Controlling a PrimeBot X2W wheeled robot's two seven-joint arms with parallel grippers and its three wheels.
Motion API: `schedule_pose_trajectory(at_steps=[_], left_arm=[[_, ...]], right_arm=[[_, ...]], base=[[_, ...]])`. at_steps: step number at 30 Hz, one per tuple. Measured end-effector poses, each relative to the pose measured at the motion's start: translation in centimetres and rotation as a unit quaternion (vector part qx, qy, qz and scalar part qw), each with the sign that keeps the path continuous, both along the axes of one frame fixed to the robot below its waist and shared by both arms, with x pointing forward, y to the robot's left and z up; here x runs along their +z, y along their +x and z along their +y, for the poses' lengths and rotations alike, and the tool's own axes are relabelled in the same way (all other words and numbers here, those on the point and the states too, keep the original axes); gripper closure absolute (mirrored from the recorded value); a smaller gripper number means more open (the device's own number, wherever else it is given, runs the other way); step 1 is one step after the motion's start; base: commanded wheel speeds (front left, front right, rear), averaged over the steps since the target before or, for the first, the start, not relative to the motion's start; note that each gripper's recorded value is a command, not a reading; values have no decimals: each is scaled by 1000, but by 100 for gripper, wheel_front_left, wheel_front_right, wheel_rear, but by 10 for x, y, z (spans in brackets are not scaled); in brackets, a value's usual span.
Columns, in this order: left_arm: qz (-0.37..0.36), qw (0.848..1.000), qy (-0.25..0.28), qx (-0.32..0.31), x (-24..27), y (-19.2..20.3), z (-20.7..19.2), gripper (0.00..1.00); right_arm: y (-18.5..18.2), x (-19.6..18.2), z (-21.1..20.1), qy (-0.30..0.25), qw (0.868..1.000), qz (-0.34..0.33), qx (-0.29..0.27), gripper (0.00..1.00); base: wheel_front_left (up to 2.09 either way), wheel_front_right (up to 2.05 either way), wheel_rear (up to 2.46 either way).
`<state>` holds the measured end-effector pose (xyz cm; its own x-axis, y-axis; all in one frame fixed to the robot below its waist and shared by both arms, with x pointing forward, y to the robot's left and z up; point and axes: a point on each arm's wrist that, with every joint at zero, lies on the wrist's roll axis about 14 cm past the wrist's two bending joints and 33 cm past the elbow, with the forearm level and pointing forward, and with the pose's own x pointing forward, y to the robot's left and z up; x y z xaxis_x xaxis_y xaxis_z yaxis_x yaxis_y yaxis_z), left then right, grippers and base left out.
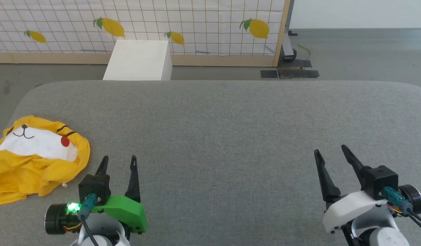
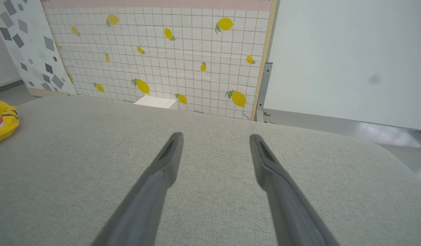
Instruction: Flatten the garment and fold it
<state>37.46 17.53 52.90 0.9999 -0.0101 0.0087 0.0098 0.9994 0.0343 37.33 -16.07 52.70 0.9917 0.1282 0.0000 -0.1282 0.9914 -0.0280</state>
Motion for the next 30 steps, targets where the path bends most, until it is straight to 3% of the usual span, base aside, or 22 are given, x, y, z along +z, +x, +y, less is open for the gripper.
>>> schedule_pose_trajectory(at_steps=[30], left_arm=[[-15, 999, -19, 42, -2, -15, 25, 0]], right_arm=[[8, -4, 22, 38, 999, -8, 32, 0]], base=[[0, 0, 0]])
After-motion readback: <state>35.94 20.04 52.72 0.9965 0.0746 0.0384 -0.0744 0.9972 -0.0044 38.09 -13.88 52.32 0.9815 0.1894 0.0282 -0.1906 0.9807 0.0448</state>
